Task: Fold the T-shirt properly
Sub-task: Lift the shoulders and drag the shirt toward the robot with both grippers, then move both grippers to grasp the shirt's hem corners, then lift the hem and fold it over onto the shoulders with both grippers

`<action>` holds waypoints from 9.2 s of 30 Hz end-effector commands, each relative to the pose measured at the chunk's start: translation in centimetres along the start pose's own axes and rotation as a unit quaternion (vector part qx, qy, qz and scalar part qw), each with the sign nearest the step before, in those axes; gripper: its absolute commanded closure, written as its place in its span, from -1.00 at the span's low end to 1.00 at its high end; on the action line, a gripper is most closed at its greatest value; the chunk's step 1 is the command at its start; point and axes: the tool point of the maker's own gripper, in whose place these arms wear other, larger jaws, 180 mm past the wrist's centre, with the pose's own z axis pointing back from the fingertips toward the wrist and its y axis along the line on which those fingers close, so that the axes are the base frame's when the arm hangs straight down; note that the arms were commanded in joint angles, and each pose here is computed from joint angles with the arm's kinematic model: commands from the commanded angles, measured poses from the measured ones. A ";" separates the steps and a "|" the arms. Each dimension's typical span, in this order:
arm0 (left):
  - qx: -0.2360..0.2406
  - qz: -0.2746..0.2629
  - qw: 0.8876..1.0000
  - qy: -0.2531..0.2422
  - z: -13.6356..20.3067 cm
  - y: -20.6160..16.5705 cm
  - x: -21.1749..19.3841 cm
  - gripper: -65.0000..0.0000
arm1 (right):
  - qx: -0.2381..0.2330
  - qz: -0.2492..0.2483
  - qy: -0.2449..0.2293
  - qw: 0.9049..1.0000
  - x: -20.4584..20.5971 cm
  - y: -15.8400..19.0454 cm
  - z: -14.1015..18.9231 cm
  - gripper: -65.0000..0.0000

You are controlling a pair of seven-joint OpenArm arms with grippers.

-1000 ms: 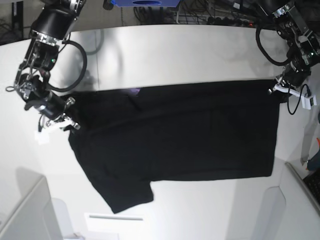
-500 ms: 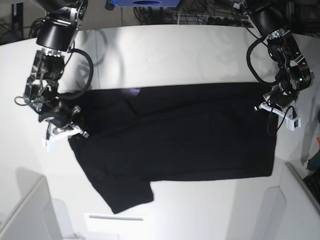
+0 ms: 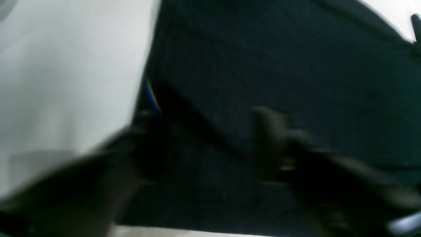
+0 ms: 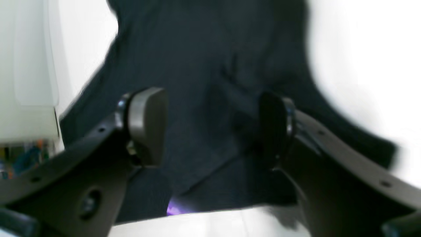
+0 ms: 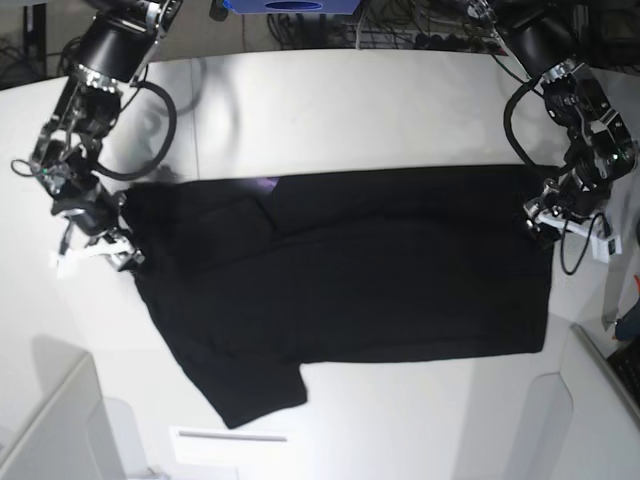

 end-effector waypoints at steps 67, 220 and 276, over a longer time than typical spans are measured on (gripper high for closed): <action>0.086 -0.025 0.982 0.164 9.0 10.1 -18.2 1.00 | -0.178 -0.059 0.023 0.982 -15.8 -13.0 14.1 1.00; -0.037 -0.123 0.992 -0.009 -2.3 0.2 3.7 1.00 | 0.018 0.307 -0.061 0.949 0.2 6.9 -2.0 1.00; -0.066 -0.291 0.939 0.169 8.8 4.0 -8.1 1.00 | 0.046 0.036 0.085 0.995 -16.8 -1.9 14.2 1.00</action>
